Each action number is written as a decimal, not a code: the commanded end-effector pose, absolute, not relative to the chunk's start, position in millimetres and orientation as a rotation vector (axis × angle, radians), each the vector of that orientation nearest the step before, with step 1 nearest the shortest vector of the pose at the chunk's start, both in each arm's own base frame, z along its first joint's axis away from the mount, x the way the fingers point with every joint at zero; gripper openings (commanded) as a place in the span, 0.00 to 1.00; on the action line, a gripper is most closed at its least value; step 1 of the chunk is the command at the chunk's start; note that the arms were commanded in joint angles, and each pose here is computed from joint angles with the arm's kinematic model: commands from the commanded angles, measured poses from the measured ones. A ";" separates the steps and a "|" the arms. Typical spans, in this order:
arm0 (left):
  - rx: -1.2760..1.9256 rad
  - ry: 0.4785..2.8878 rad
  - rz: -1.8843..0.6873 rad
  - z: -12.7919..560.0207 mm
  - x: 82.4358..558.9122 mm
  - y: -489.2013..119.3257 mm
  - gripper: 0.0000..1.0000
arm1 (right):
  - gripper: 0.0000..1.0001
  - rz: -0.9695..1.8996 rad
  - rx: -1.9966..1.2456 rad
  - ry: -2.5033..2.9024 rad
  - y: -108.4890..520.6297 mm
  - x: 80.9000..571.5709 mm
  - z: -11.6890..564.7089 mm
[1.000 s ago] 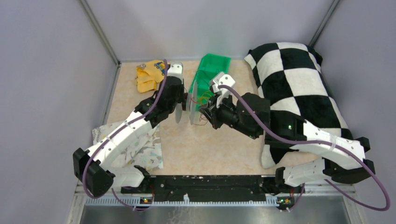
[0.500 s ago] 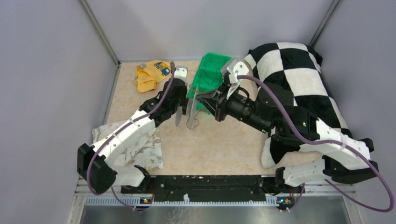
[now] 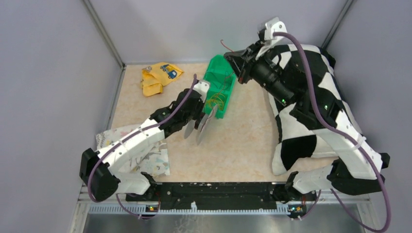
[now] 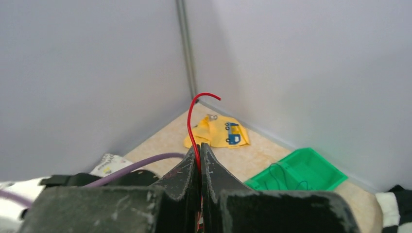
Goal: Wrap the cables
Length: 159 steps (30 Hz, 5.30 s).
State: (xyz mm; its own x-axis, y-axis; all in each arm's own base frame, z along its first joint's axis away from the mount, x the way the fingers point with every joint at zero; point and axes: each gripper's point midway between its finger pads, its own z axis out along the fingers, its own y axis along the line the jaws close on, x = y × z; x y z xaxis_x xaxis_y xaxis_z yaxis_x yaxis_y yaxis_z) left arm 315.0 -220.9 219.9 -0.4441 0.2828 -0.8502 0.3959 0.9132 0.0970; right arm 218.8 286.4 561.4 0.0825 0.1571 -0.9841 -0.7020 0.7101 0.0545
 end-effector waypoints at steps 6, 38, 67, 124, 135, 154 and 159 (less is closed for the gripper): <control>0.768 1.784 -0.460 266.0 262.3 -244.1 0.00 | 0.00 0.668 -0.432 1.445 264.3 296.3 539.6; 0.276 1.289 -0.976 512.1 184.2 -200.1 0.00 | 0.00 0.844 -0.252 1.853 226.1 283.2 282.1; -0.904 1.651 -0.499 336.5 278.8 -118.6 0.00 | 0.00 0.814 -0.566 1.628 363.6 122.0 296.1; 0.987 1.544 -0.964 306.1 156.9 -259.8 0.00 | 0.00 0.788 -0.598 1.632 326.1 195.0 324.3; 1.155 1.586 -1.122 338.1 123.5 -265.2 0.00 | 0.00 0.973 -0.996 1.438 304.4 121.5 317.1; 1.100 1.724 -1.886 340.6 147.3 -283.6 0.00 | 0.00 1.101 -1.072 1.253 286.4 83.7 307.3; 1.036 1.878 -2.056 316.4 159.9 -286.8 0.00 | 0.00 1.113 -1.070 1.246 288.6 83.3 298.8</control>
